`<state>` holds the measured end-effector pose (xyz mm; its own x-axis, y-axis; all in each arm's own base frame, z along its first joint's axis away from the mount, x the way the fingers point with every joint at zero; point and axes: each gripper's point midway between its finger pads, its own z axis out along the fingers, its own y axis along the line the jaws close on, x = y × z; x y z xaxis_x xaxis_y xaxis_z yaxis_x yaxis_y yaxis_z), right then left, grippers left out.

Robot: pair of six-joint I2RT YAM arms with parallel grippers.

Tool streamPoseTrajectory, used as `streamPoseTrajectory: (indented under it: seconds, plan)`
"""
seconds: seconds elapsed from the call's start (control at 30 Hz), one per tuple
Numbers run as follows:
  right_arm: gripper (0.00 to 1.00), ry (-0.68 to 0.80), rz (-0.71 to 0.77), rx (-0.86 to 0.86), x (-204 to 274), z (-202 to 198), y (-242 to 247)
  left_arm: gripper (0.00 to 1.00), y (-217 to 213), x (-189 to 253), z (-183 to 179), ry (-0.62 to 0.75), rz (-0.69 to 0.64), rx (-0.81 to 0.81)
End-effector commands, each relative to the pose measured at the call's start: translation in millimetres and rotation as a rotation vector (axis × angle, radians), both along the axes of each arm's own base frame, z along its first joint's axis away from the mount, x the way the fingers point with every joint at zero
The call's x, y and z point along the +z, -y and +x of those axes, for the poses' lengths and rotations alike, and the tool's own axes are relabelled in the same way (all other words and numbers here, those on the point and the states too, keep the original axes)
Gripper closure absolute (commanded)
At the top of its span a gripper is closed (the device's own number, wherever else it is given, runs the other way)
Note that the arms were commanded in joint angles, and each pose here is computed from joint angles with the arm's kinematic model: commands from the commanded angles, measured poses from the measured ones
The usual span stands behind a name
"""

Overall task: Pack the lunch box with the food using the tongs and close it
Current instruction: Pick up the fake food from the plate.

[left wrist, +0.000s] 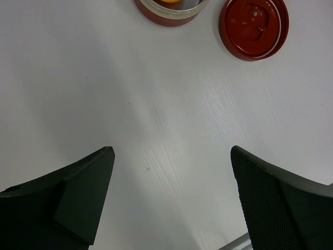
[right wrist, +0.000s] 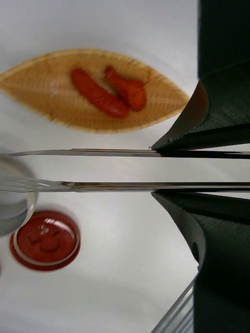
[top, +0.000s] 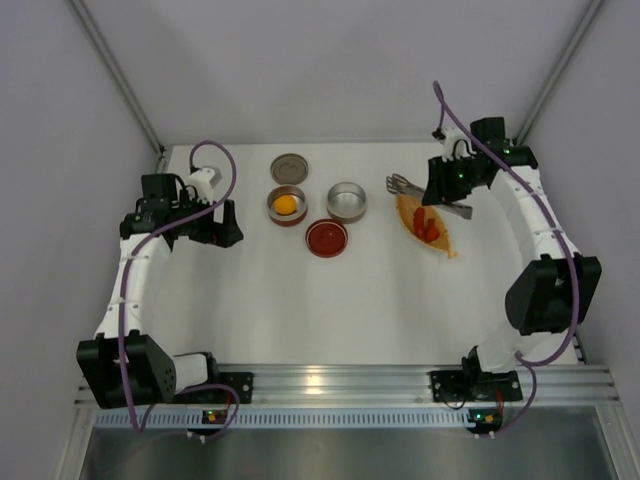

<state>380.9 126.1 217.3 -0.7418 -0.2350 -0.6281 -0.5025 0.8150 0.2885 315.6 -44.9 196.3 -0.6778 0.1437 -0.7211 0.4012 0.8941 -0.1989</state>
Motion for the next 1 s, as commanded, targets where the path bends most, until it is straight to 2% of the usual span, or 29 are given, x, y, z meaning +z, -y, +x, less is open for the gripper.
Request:
streamPoseTrajectory:
  seconds: [0.0,0.17,0.5,0.97]
  plan:
    - [0.66,-0.036,-0.104,-0.075,-0.8,-33.0,50.3,0.02,-0.7,2.4,-5.6,0.013,0.009,-0.017]
    - [0.66,-0.094,-0.14,-0.188,-11.1,-57.8,92.1,0.02,-3.3,2.3,-6.3,0.019,0.02,-0.007]
    - [0.64,-0.217,-0.115,-0.27,-36.0,-66.7,91.1,0.02,-9.2,8.3,-12.8,0.039,0.065,0.002]
    - [0.62,-0.225,-0.168,-0.336,-49.6,-56.1,73.8,0.02,-12.8,0.9,-16.8,0.029,0.089,0.005]
